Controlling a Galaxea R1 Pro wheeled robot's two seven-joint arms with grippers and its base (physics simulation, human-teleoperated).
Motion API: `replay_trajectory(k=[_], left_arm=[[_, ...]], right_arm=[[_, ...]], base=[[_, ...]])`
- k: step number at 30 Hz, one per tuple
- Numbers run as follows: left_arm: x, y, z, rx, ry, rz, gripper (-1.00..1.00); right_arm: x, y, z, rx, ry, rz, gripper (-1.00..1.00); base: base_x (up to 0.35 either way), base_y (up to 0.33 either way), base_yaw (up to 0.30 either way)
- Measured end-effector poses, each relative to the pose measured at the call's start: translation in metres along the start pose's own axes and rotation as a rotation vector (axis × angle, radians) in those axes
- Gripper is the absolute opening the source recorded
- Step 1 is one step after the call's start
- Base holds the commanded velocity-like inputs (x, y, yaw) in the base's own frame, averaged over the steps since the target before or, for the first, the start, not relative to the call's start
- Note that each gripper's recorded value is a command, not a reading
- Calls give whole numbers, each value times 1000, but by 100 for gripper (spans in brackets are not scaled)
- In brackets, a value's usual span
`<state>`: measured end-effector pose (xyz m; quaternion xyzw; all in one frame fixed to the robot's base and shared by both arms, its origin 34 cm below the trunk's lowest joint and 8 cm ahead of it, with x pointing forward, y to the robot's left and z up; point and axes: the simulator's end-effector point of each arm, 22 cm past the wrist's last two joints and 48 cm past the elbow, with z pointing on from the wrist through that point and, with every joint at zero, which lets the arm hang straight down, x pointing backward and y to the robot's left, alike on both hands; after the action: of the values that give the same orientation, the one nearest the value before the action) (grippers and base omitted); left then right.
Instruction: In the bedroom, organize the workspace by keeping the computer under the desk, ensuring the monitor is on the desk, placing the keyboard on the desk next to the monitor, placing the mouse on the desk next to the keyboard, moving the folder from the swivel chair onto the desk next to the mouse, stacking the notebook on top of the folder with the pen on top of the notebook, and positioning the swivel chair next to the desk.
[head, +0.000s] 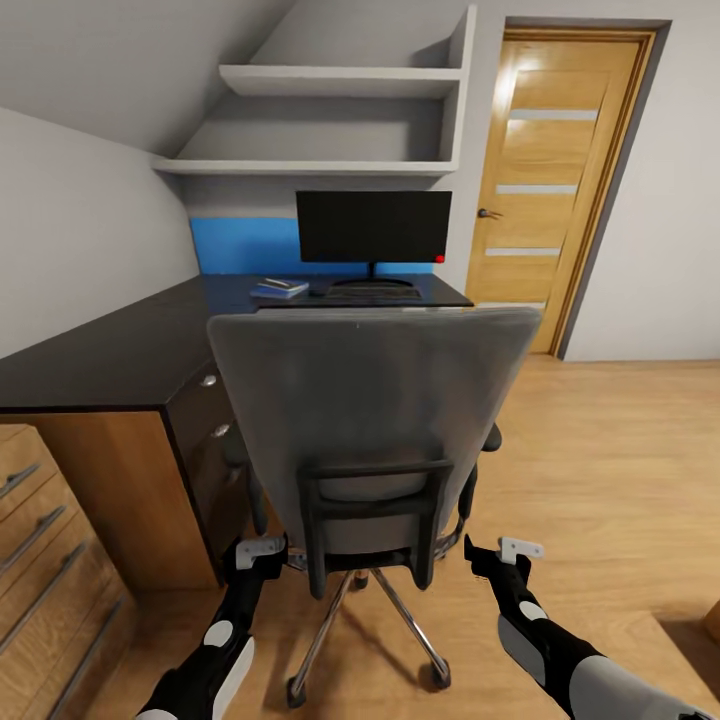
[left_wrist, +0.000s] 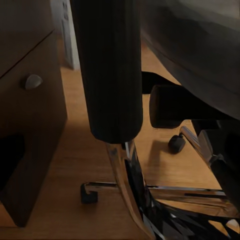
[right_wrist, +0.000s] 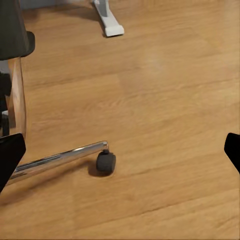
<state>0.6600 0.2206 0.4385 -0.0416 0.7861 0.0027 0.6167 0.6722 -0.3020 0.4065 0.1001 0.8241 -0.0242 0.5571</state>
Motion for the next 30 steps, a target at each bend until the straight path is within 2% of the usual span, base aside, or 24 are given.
replay_trajectory(k=[9, 30], left_arm=[[-1, 0, 0, -1, 2, -1, 100], [-1, 0, 0, -1, 1, -1, 100]], right_arm=[[-3, 1, -1, -4, -4, -3, 100], [-3, 1, -1, -2, -5, 0, 100]], base=[[322, 0, -90], [322, 0, -4]])
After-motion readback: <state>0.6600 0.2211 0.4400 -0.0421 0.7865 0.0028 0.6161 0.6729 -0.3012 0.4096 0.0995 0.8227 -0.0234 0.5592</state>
